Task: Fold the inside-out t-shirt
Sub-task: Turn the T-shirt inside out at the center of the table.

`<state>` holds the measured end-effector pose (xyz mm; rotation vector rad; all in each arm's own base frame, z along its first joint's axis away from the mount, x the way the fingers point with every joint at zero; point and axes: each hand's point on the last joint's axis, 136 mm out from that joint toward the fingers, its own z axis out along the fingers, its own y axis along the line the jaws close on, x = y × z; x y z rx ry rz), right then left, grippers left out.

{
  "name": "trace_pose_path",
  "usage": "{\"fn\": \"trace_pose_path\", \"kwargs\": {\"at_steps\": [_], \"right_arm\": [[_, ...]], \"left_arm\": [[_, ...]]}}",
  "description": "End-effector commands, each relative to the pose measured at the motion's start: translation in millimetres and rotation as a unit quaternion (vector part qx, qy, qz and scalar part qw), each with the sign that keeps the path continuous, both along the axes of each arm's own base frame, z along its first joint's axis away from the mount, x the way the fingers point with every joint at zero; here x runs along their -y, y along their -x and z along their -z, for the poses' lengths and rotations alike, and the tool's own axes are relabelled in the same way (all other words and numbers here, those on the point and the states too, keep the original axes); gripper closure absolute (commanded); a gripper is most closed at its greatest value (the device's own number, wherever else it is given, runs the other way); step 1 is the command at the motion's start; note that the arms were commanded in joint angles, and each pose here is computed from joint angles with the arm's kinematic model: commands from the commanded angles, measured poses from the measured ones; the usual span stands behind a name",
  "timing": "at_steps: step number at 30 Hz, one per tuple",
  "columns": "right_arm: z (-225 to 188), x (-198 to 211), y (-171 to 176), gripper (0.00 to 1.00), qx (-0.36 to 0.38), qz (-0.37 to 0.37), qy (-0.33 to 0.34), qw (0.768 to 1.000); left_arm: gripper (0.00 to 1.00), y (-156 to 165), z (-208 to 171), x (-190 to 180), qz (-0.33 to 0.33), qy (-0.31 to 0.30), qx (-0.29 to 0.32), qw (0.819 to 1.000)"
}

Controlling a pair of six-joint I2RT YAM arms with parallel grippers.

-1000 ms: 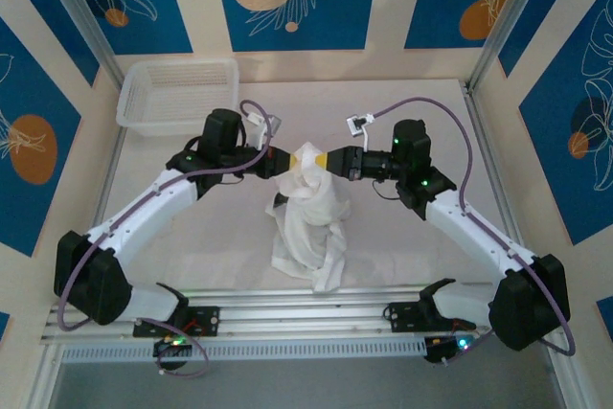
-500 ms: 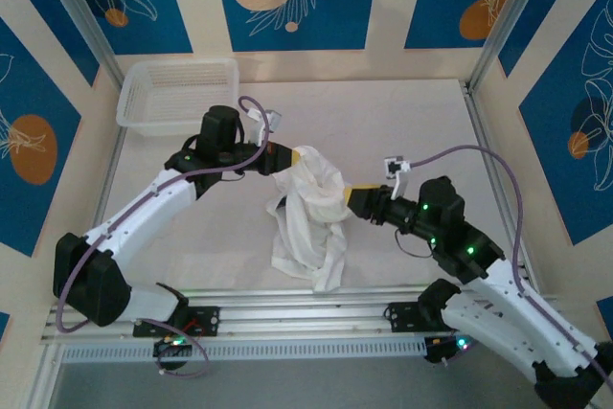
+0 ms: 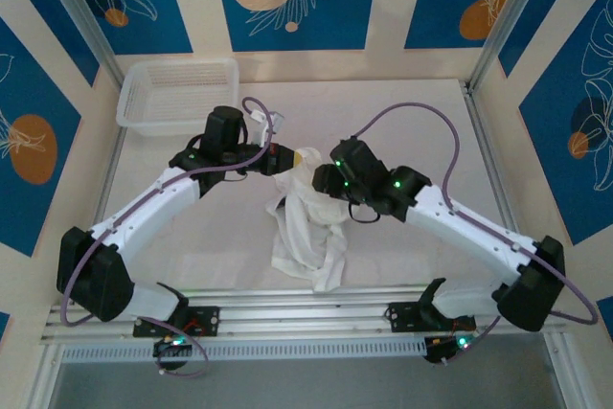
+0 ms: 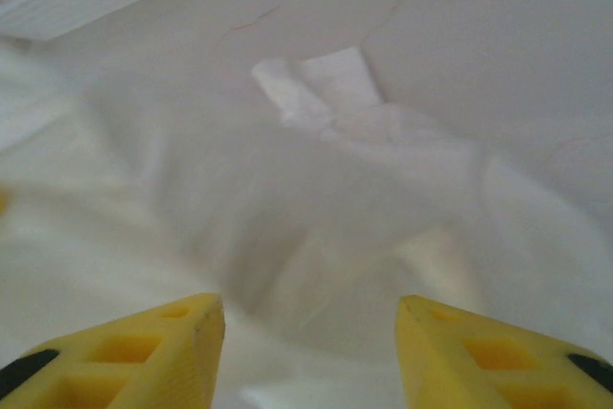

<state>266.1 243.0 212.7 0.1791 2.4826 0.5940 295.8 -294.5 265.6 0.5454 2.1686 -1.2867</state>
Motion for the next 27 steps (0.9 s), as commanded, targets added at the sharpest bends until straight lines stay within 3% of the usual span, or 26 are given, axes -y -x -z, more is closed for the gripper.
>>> {"fn": "trace_pose_path", "kwargs": {"at_steps": [1, 5, 13, 20, 24, 27], "right_arm": [[8.7, -1.6, -3.1, 0.46, -0.035, 0.014, 0.017, 0.999], [18.1, -5.5, -7.6, 0.47, -0.058, 0.018, 0.04, 0.997], [38.4, 48.2, 6.4, 0.6, -0.101, 0.067, 0.084, 0.989], [48.9, 69.6, 18.2, 0.78, -0.134, 0.076, 0.033, 0.988], [39.3, 52.8, 12.3, 0.9, -0.118, 0.034, -0.001, 0.992], [31.9, 46.0, 8.4, 0.93, -0.115, 0.019, -0.005, 0.993]], "left_arm": [[1.0, 4.6, -13.0, 3.7, 0.014, 0.011, 0.018, 1.0], [1.0, 2.1, -9.6, 0.4, 0.002, 0.001, 0.018, 1.0], [1.0, -2.8, -6.4, -16.3, -0.031, -0.047, 0.04, 0.998], [1.0, -7.7, -6.4, -19.9, -0.045, -0.054, 0.042, 0.997], [1.0, -9.4, -6.2, -16.9, -0.042, -0.046, 0.036, 0.997], [1.0, -10.4, -2.9, -15.9, -0.042, -0.049, 0.031, 0.997]]}}
